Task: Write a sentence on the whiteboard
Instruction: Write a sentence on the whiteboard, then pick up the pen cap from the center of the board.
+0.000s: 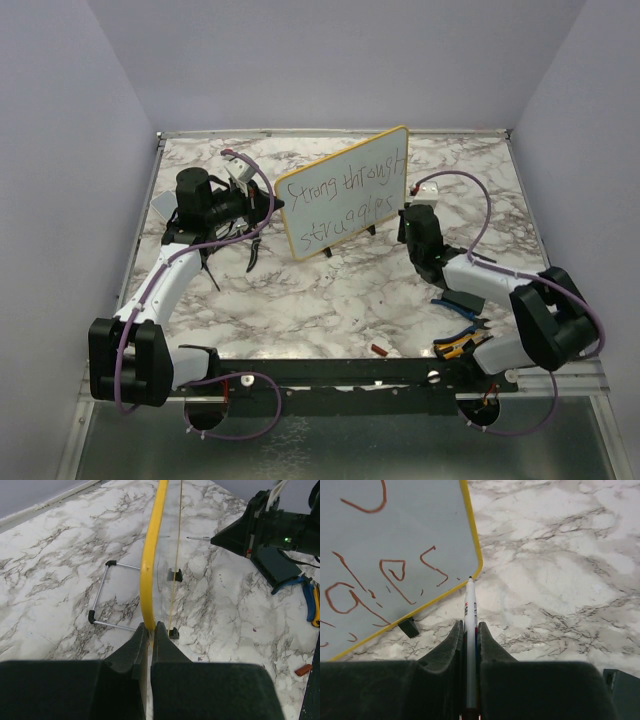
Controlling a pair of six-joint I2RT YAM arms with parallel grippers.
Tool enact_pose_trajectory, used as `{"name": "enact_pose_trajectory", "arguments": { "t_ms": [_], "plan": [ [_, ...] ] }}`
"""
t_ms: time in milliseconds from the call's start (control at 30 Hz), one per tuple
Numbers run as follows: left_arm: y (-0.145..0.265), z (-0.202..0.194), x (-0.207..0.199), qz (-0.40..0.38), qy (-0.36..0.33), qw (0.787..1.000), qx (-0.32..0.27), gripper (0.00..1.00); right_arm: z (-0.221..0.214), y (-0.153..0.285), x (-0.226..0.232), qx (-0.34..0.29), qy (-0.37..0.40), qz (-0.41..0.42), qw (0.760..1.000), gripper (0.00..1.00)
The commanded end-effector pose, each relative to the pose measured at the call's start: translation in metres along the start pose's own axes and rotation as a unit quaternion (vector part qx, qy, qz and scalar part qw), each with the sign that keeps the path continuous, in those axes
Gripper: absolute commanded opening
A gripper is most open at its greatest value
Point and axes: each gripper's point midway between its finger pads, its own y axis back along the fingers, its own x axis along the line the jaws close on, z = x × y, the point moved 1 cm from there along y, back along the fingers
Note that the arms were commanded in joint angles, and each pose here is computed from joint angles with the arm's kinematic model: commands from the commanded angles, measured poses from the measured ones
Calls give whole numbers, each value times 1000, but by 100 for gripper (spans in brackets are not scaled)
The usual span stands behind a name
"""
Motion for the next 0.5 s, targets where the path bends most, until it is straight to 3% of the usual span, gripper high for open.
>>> {"name": "enact_pose_trajectory", "arguments": {
  "t_ms": [0, 67, 467],
  "plan": [
    [3, 3, 3, 17, -10, 1000, -4, 7, 13, 27, -23, -8, -26, -32, 999, 1],
    [3, 3, 4, 19, -9, 1000, -5, 15, 19, 37, -25, -15, -30, -23, 999, 1],
    [6, 4, 5, 32, -10, 999, -6, 38, 39, 59, -26, -41, -52, 6, 998, 1]
  ]
}}
